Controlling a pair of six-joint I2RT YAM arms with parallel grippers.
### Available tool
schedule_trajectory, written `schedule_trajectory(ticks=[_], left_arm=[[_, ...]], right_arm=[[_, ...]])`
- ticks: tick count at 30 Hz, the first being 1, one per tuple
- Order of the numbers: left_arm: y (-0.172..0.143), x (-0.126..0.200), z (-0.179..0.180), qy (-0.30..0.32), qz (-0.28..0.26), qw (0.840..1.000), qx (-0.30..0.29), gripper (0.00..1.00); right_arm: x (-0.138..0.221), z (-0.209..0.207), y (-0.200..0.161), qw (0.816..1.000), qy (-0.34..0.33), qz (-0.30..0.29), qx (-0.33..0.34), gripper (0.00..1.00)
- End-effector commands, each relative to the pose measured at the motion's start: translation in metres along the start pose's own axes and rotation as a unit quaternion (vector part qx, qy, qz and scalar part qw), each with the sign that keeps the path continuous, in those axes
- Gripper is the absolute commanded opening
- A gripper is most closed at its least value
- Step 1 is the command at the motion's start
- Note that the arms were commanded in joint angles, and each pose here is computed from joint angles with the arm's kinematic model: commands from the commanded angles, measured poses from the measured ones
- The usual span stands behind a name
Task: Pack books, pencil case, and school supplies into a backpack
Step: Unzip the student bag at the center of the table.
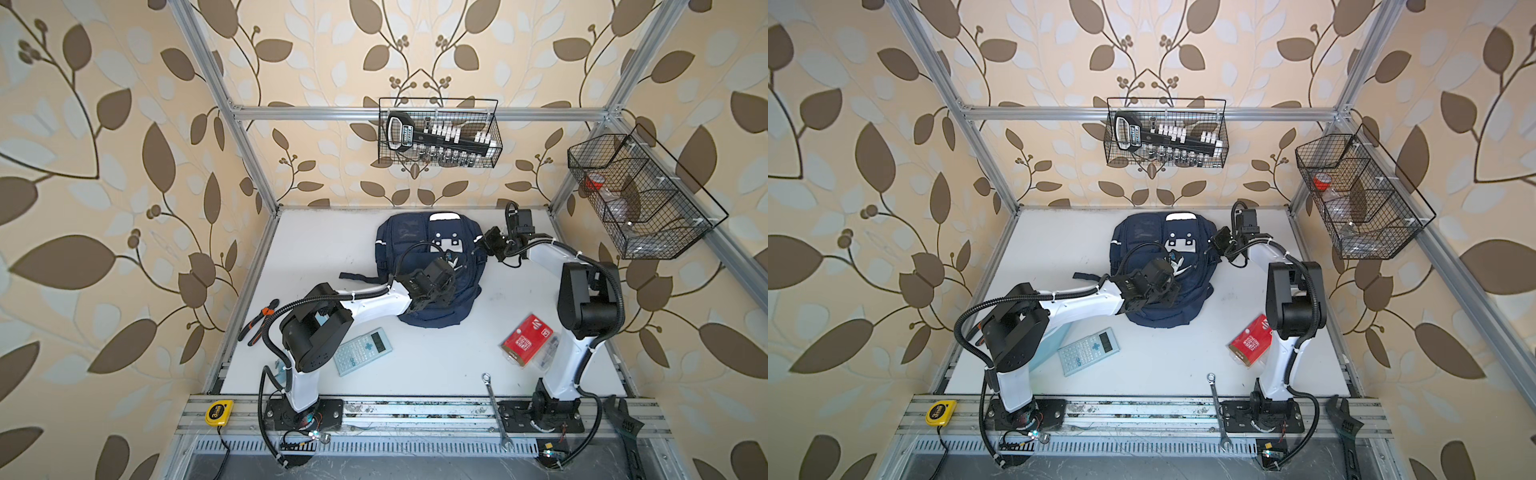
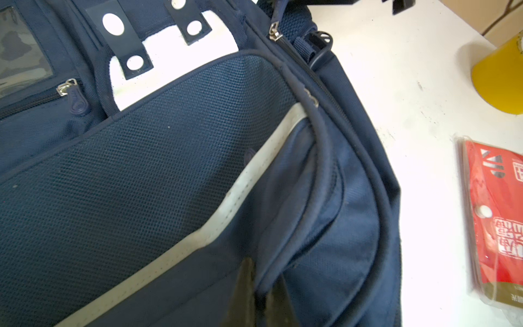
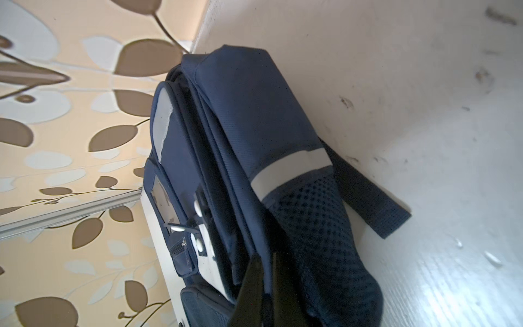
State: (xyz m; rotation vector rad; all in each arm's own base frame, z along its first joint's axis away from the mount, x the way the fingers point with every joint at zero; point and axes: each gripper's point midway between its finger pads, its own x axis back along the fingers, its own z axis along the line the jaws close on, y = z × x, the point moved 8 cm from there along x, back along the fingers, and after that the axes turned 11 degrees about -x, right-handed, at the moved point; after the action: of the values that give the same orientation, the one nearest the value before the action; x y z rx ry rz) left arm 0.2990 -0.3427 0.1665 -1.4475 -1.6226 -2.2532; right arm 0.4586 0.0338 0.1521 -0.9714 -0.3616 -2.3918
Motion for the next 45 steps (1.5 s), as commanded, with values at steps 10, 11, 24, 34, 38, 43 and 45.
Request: schedule_trajectory(ticks=[10, 11, 24, 34, 38, 43, 45], left_arm=[[0.02, 0.002, 0.008, 0.022, 0.005, 0.998, 0.054, 0.0], [0.024, 0.003, 0.01, 0.022, 0.005, 0.997, 0.068, 0.0], [0.074, 0.018, 0.021, 0.041, -0.003, 0.986, 0.159, 0.0], [0.107, 0.016, -0.002, -0.08, -0.014, 0.983, 0.167, 0.0], [0.129, 0.036, -0.005, -0.116, -0.044, 0.975, 0.182, 0.0], [0.145, 0.052, 0.006, -0.13, -0.061, 0.966, 0.214, 0.0], [0.15, 0.054, 0.008, -0.157, -0.067, 0.959, 0.227, 0.0]], right_arm=[[0.044, -0.014, -0.031, 0.999, 0.012, -0.028, 0.037, 0.0], [0.054, -0.015, -0.039, 0.998, 0.018, -0.034, 0.043, 0.0], [0.121, -0.079, -0.166, 0.989, 0.048, -0.058, 0.126, 0.0], [0.136, -0.094, -0.257, 0.966, 0.174, -0.002, 0.188, 0.0], [0.126, -0.086, -0.28, 0.957, 0.189, 0.015, 0.219, 0.0], [0.113, -0.072, -0.301, 0.947, 0.198, 0.029, 0.253, 0.0], [0.102, -0.068, -0.308, 0.941, 0.189, 0.031, 0.279, 0.0]])
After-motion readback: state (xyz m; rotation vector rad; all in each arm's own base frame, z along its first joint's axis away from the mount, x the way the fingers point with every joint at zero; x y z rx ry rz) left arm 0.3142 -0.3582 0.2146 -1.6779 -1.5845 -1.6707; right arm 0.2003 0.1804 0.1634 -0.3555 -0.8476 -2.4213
